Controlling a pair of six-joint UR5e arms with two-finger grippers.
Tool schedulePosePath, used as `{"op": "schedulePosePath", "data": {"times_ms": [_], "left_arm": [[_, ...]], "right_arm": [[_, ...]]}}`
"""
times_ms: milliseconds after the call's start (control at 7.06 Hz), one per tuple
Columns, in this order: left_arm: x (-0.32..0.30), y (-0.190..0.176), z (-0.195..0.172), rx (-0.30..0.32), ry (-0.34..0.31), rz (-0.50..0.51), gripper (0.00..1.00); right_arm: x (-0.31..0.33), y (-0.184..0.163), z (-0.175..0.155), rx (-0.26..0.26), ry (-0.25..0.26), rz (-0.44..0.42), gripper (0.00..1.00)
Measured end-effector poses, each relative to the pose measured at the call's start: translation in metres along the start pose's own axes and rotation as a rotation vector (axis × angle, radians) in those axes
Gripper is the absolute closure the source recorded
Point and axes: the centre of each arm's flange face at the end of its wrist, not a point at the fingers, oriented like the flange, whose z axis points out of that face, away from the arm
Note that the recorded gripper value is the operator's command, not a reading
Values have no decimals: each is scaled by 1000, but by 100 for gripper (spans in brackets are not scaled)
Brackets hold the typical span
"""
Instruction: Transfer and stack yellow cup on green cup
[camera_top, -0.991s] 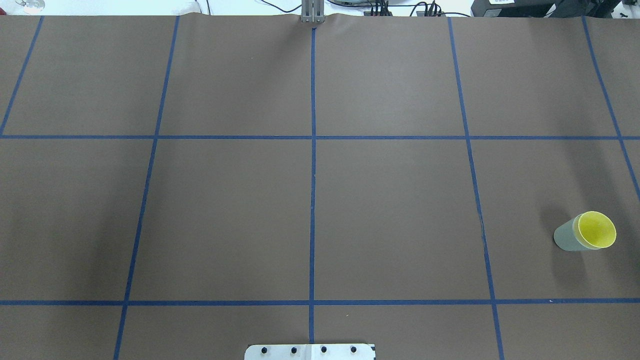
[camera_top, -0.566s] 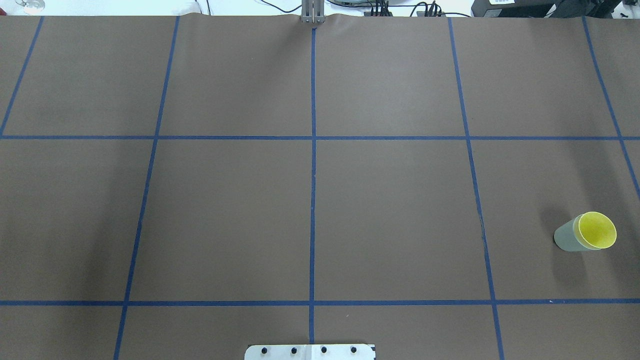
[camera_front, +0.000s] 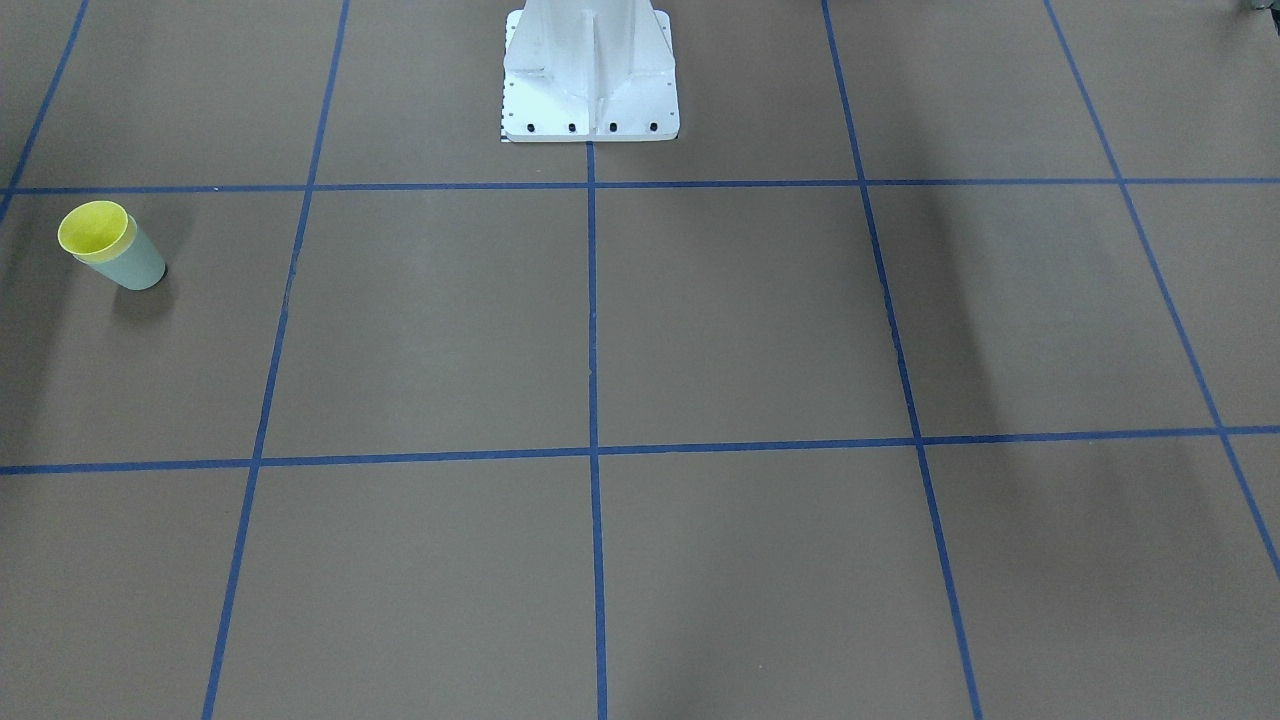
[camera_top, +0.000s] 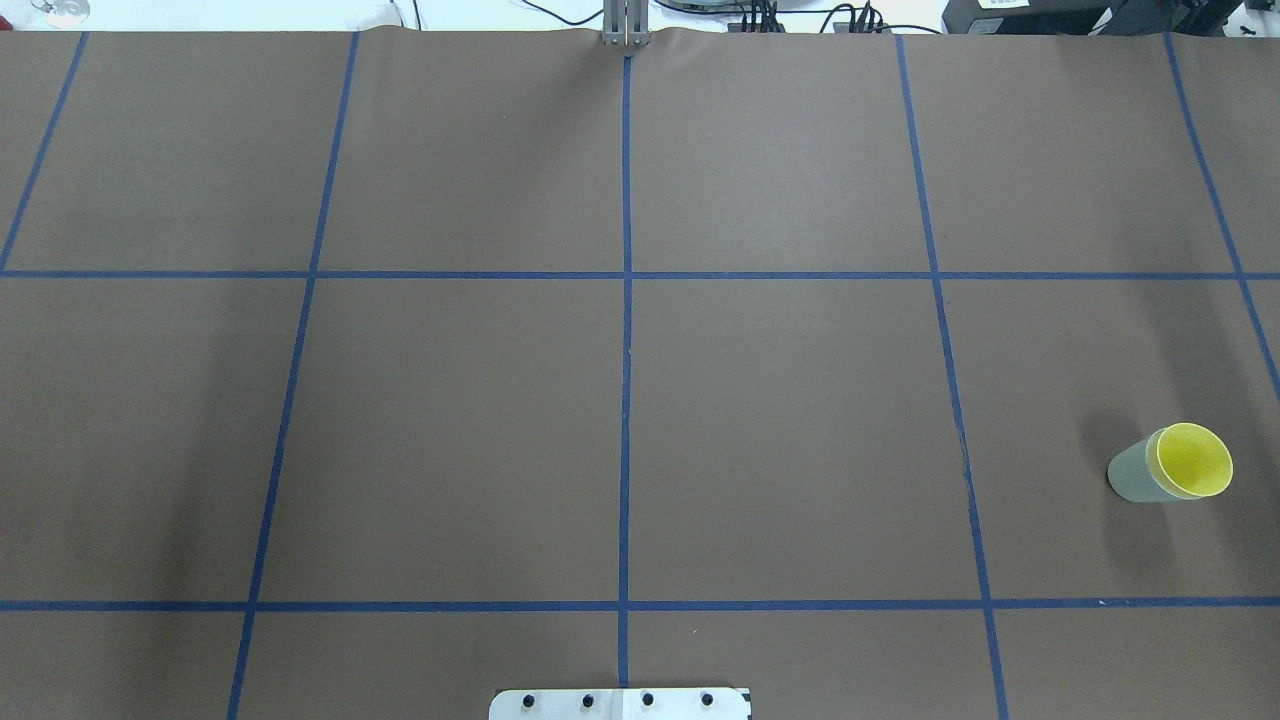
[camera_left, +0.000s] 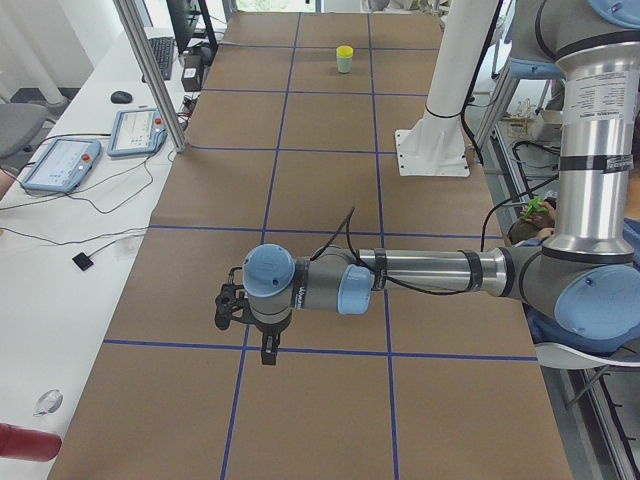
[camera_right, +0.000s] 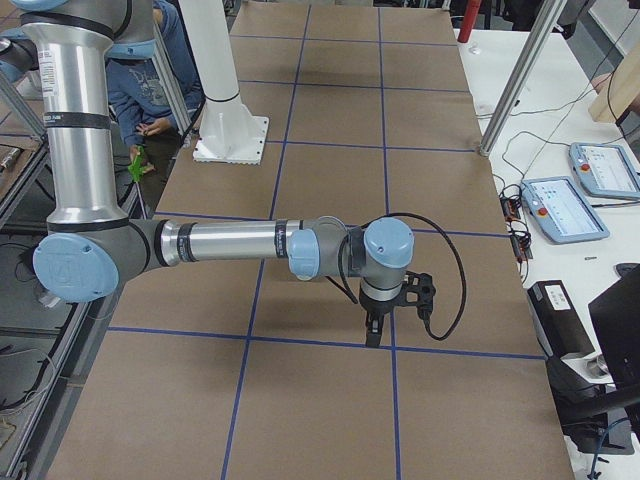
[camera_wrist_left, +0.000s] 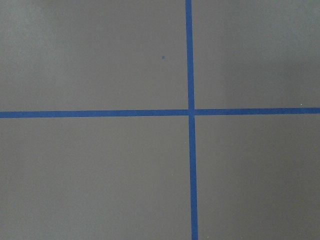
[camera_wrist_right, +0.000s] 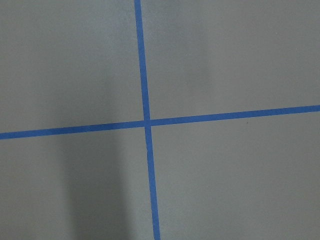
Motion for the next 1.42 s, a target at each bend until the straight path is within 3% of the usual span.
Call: {"op": "schedulePosePath", "data": {"times_ms": [425, 849, 1416], "left_arm": [[8, -4, -5, 0, 1, 4, 0], [14, 1, -9, 6, 10, 13, 0], [22, 1, -14, 15, 12, 27, 0]], "right_arm": [[7, 9, 12, -24, -40, 17, 0], [24, 28, 26, -29, -18, 25, 0], [22, 26, 24, -17, -20, 10, 0]]}}
